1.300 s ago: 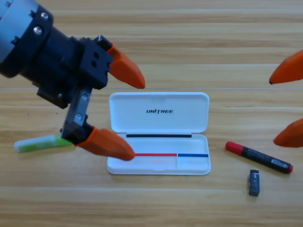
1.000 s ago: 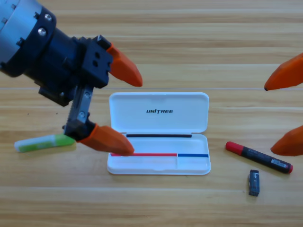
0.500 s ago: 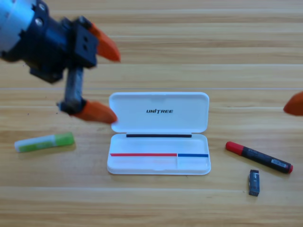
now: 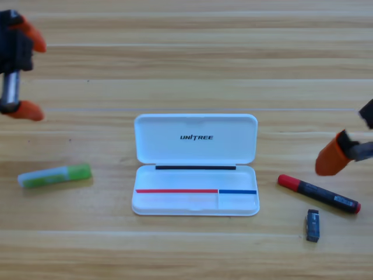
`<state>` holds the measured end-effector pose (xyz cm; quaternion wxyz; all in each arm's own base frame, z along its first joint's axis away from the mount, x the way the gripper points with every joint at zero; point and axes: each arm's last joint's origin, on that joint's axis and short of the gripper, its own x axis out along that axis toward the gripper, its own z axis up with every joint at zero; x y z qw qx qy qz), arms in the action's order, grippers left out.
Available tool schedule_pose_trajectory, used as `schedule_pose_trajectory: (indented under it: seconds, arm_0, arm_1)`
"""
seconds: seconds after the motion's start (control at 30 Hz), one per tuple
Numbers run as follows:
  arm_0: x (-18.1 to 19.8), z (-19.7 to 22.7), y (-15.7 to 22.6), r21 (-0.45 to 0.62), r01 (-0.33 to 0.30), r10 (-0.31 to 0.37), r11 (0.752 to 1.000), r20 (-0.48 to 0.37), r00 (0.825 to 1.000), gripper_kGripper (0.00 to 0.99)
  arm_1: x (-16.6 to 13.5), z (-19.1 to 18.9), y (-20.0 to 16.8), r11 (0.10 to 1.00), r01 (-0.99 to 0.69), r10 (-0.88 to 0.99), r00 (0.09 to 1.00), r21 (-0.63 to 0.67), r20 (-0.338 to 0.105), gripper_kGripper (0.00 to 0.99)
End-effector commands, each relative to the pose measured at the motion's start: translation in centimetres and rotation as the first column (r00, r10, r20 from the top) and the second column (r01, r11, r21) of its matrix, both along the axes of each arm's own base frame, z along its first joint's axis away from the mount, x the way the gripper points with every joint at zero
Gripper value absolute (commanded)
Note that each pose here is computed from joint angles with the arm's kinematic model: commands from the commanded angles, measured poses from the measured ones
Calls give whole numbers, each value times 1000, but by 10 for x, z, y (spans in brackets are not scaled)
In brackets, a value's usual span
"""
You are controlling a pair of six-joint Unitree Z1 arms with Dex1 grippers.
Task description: Clean up eraser and pencils
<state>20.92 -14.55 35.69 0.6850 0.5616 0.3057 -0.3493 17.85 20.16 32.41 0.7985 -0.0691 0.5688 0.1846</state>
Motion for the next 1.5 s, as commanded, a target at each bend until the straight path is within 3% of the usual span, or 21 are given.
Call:
schedule_pose_trajectory:
  seconds: [0.03,0.2,0.4,0.53,0.73,1.23,1.5]
  arm_0:
    - [17,-26,33,92,-47,54,995,-70,996,990]
    - [28,-48,44,137,-14,36,990,-159,987,989]
    - [49,-77,41,108,0,33,994,-301,953,971]
    - [58,-95,36,100,4,33,995,-369,929,957]
    - [70,-113,30,90,-2,39,996,-417,908,957]
    - [77,-158,25,61,-31,55,998,-437,898,931]
    - [74,-173,26,60,-55,76,997,-442,894,927]
  arm_1:
    - [21,-52,24,984,117,-135,981,-134,-136,982]
    - [34,-84,39,960,193,-232,953,-201,-196,920]
    - [44,-111,53,936,258,-317,913,-241,-256,907]
    - [49,-118,60,925,291,-354,894,-244,-275,907]
    - [56,-130,68,909,324,-393,877,-264,-278,907]
    - [51,-140,64,881,373,-457,831,-290,-319,896]
    - [51,-146,61,871,386,-472,830,-305,-297,838]
